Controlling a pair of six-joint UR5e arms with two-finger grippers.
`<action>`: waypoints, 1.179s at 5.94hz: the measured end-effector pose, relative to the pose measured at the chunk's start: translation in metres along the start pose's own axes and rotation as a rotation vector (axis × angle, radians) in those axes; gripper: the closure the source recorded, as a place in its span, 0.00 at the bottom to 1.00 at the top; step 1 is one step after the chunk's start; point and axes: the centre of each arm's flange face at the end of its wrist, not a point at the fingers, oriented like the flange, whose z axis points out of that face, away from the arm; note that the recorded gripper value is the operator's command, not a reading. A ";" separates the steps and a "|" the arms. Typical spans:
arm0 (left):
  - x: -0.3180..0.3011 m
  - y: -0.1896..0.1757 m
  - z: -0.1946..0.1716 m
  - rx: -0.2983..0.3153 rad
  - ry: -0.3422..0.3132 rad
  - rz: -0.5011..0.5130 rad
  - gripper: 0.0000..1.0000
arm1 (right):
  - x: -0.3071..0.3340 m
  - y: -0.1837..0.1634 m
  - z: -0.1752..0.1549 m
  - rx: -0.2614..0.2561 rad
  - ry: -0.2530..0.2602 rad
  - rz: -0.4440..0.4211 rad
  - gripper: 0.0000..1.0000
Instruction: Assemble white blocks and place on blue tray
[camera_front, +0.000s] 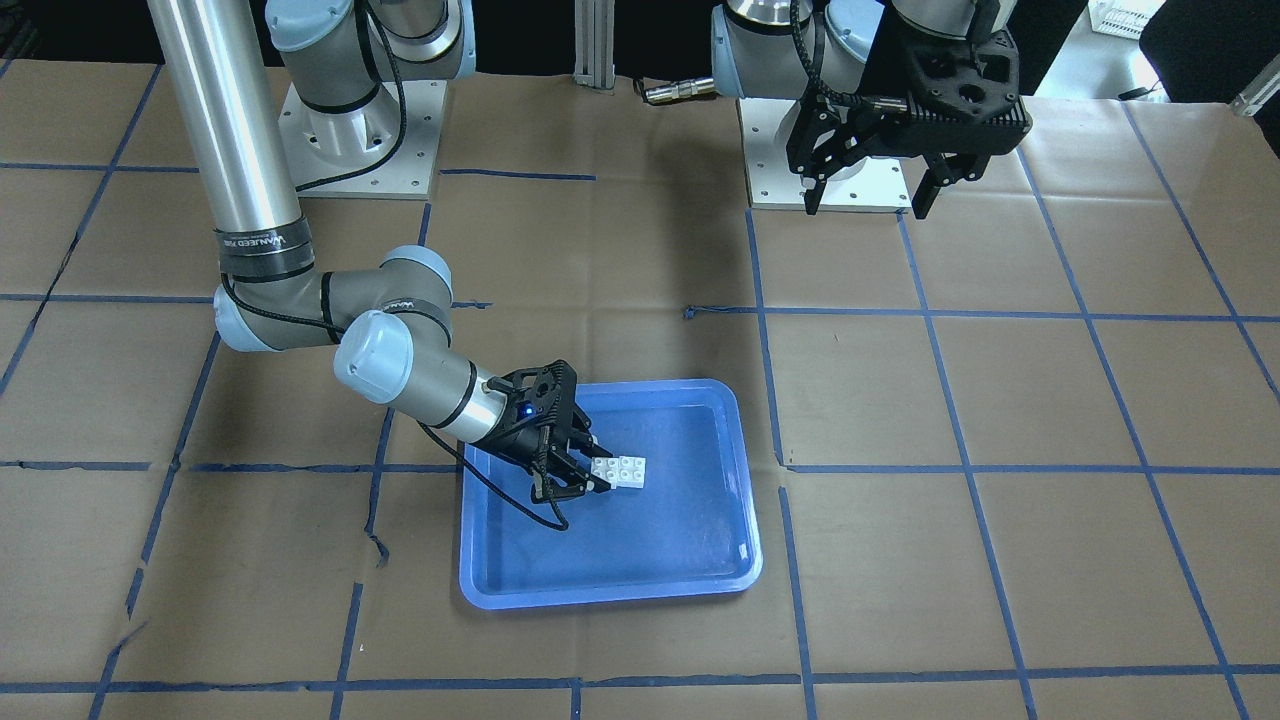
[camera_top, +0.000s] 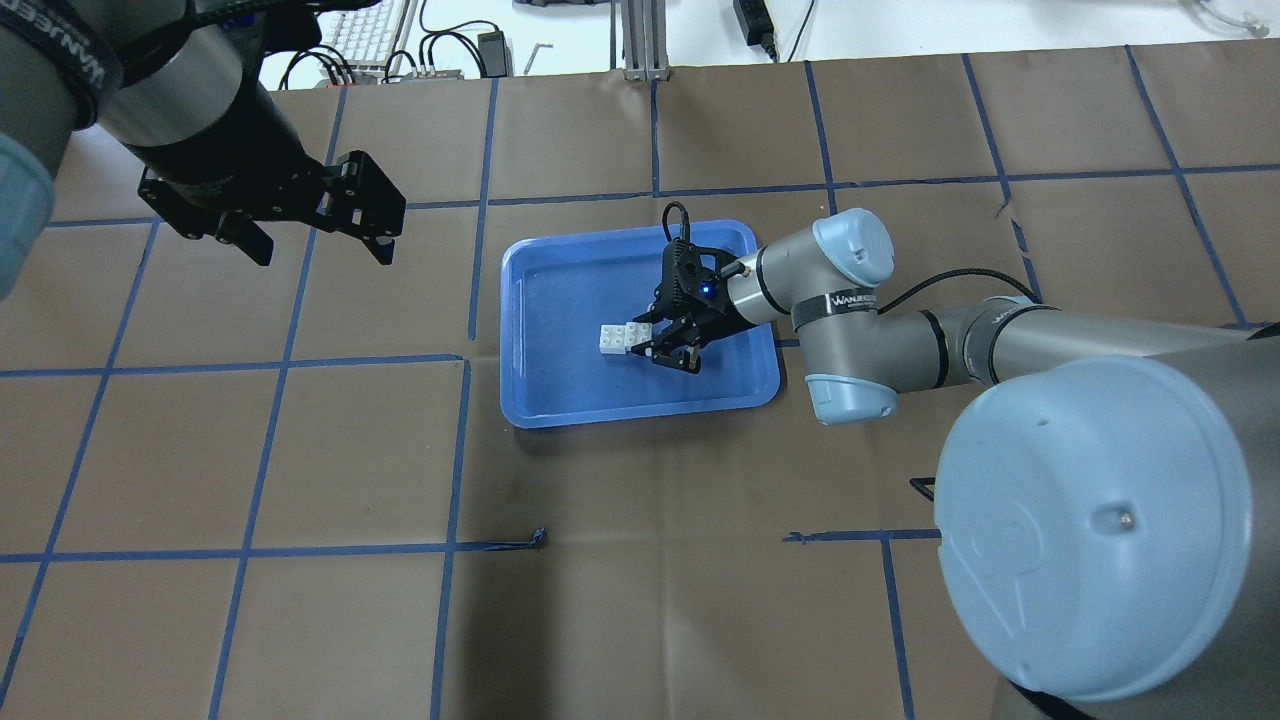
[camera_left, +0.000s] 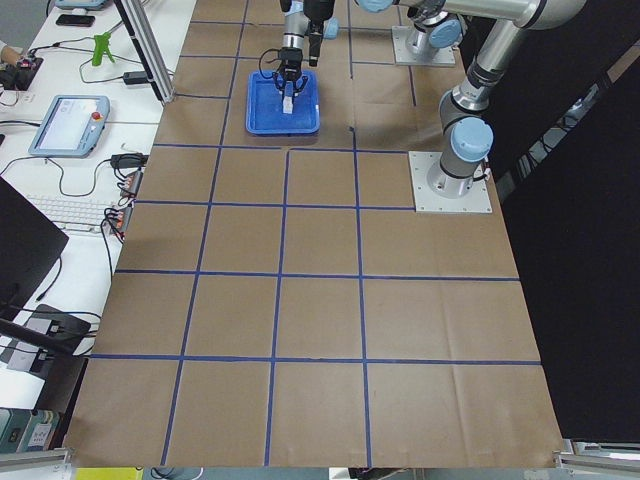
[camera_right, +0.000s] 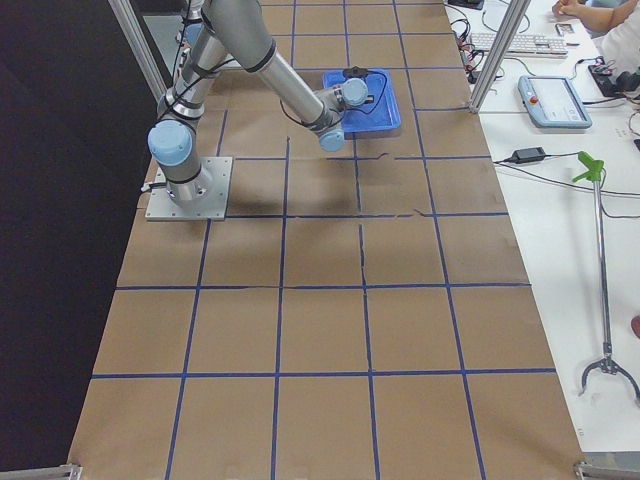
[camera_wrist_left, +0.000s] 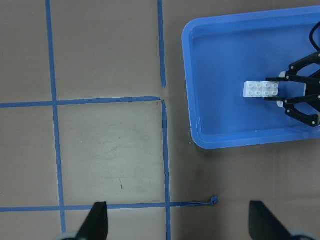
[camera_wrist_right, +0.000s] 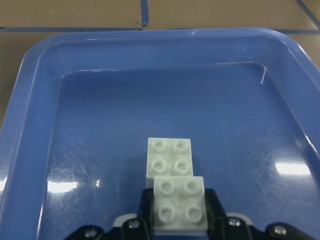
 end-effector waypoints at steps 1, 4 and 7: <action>0.000 0.001 0.000 0.000 -0.001 0.000 0.00 | 0.000 0.000 0.000 0.001 -0.001 0.004 0.69; 0.000 0.002 -0.001 0.001 -0.001 0.000 0.00 | -0.002 0.001 0.001 0.003 -0.005 0.008 0.69; 0.000 0.002 -0.001 0.002 -0.001 -0.001 0.00 | -0.003 0.001 0.001 0.003 -0.007 0.010 0.55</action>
